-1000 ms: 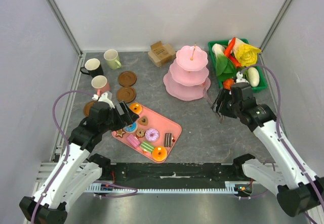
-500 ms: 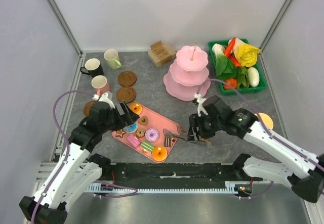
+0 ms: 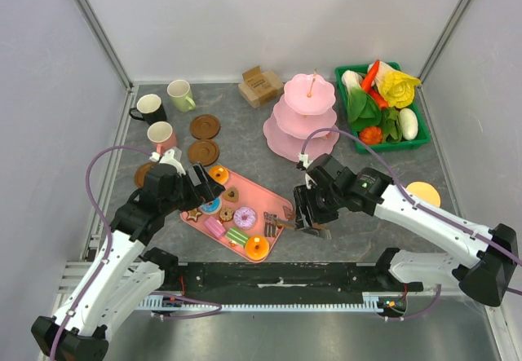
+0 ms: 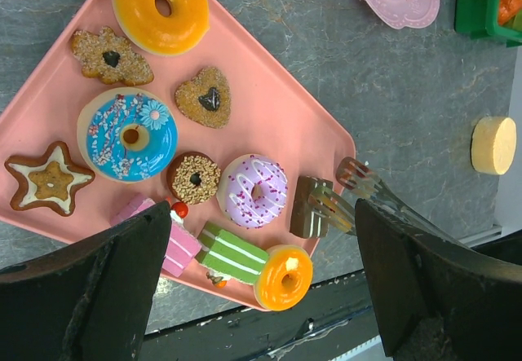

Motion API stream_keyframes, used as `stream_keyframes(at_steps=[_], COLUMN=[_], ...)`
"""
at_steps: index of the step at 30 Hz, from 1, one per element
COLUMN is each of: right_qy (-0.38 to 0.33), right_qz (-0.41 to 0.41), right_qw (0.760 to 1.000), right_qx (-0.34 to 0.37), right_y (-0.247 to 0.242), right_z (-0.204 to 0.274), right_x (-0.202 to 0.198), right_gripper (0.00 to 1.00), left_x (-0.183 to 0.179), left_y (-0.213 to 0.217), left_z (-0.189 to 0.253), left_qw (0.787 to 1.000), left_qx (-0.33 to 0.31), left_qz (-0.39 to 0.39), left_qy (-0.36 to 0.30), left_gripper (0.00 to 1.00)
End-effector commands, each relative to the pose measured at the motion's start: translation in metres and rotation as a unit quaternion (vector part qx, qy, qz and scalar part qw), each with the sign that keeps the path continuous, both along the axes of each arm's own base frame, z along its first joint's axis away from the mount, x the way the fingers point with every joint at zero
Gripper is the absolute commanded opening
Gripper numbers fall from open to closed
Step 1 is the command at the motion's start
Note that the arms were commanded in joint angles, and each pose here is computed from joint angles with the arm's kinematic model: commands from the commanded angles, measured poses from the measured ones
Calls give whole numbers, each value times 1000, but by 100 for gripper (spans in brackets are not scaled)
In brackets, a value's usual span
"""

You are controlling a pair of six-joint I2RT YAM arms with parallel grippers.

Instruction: Serve the afternoon tea

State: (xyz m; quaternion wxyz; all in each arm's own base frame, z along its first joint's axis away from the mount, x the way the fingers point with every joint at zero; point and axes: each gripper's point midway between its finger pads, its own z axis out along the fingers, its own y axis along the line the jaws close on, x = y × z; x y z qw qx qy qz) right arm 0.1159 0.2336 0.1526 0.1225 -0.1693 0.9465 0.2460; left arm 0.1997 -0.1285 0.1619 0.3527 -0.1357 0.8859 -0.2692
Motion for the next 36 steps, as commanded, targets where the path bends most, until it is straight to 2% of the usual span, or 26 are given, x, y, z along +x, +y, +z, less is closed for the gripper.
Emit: stream_keyframes(at_steps=[1, 15, 26, 36], right_qy=[-2, 18, -12, -47], right_qz=[2, 4, -27, -49], right_qw=[1000, 999, 999, 996], right_qx=[10, 27, 38, 53], right_y=[8, 17, 16, 23], right_z=[10, 13, 29, 42], right_x=[1, -3, 8, 24], right_gripper=[59, 47, 30, 18], left_x=[-1, -3, -2, 0], left_y=[-3, -2, -2, -3], left_z=[3, 3, 5, 9], left_qw=[1000, 1000, 1000, 1000], left_qx=[-12, -13, -16, -17], left_qz=[-4, -2, 0, 1], left_qy=[-3, -4, -5, -7], left_gripper=[99, 99, 99, 99])
